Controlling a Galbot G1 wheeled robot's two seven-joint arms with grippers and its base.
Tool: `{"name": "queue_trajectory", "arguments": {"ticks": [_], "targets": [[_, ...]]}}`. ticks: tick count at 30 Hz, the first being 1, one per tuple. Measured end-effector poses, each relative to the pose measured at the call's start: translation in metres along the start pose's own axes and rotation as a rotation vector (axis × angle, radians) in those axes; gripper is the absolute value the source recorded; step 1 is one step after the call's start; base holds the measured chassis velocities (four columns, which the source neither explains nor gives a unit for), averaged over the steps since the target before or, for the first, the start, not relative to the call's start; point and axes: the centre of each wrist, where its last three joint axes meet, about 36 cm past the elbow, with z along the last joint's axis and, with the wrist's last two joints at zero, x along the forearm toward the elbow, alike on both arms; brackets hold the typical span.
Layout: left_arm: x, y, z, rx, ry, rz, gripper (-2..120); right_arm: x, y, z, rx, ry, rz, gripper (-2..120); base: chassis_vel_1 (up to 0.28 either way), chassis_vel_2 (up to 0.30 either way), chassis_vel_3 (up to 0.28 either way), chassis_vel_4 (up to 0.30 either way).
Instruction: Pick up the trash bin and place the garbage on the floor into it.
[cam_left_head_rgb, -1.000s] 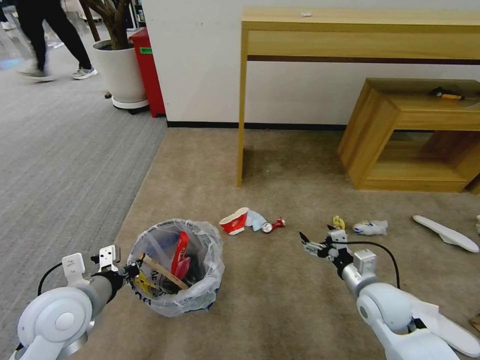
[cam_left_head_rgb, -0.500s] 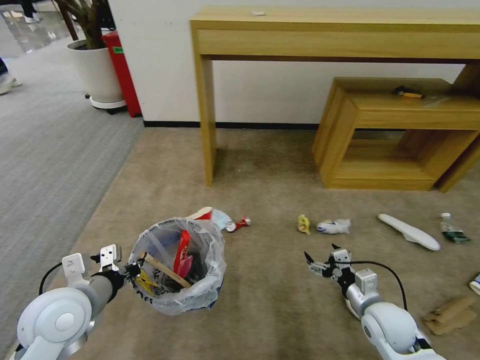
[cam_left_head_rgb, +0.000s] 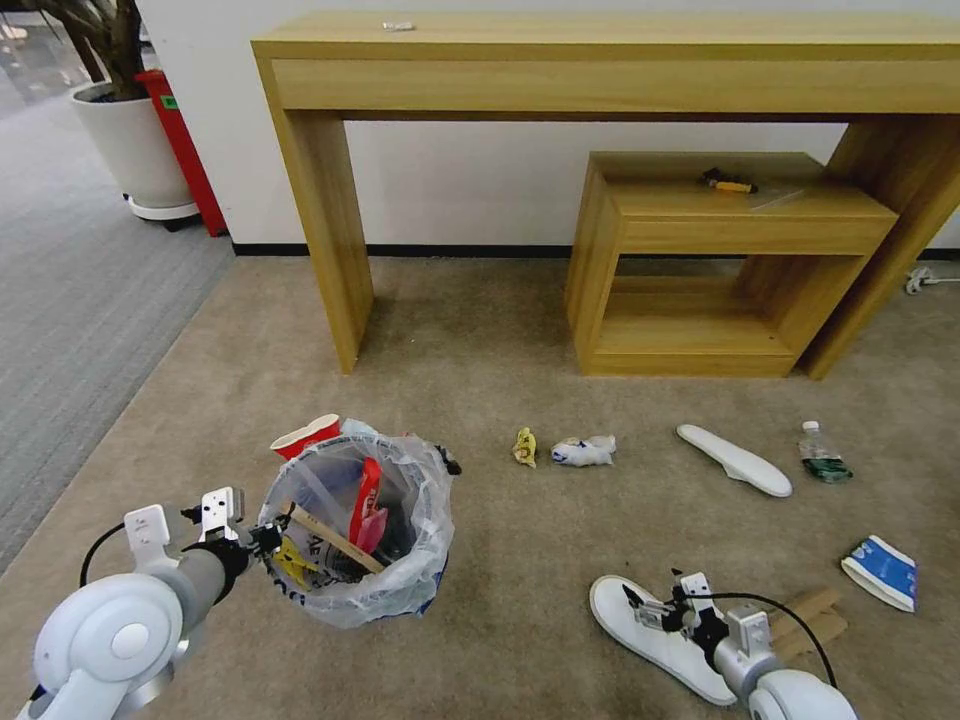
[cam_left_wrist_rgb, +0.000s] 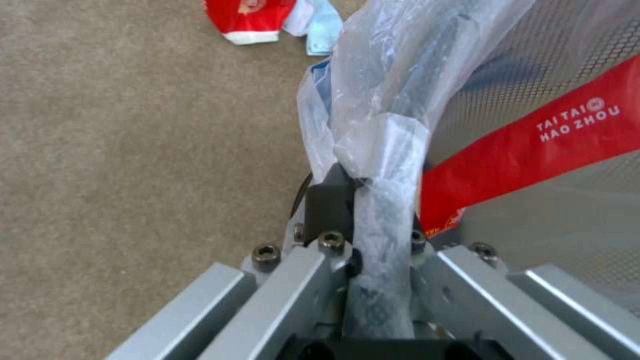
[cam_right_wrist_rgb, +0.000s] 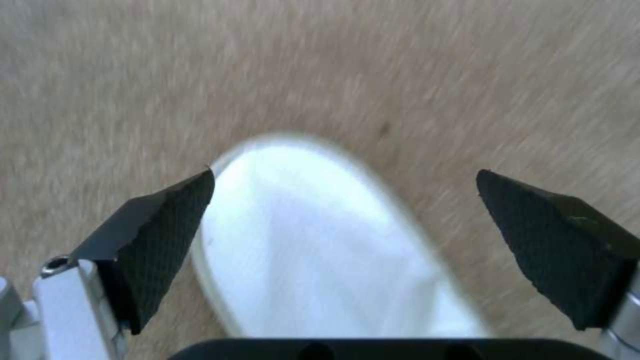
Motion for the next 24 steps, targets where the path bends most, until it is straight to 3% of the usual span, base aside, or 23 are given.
{"name": "queue_trajectory", "arguments": {"ticks": [5,8,14,17,18,21,24], "targets": [[0.002,-0.001,0.000,-0.002,-0.004,0.000,0,-0.007,0.002,0.010,-0.035,0.027,0.009,93,0.051,0.056,-0.026,-0.029],[0.003,-0.003,-0.001,-0.004,-0.007,0.001,0,-0.007,0.002,0.011,-0.062,0.031,0.009,79,0.000,0.000,0.000,0.000],[0.004,-0.003,-0.002,-0.003,-0.003,-0.009,0,-0.007,0.001,0.013,-0.070,0.038,0.013,62,0.000,0.000,0.000,0.000],[0.007,0.003,-0.006,-0.008,-0.004,-0.031,0,-0.006,0.001,0.016,-0.077,0.041,0.018,45,0.000,0.000,0.000,0.000],[0.007,0.003,-0.006,-0.008,-0.004,-0.031,0,-0.006,0.001,0.016,-0.077,0.041,0.018,45,0.000,0.000,0.000,0.000],[0.014,0.018,-0.008,-0.019,-0.001,-0.055,0,-0.006,0.002,0.019,-0.082,0.036,0.022,35,0.000,0.000,0.000,0.000],[0.026,0.041,0.001,-0.024,0.013,-0.082,0,-0.005,0.002,0.020,-0.082,0.022,0.030,20,0.000,0.000,0.000,0.000]]}}
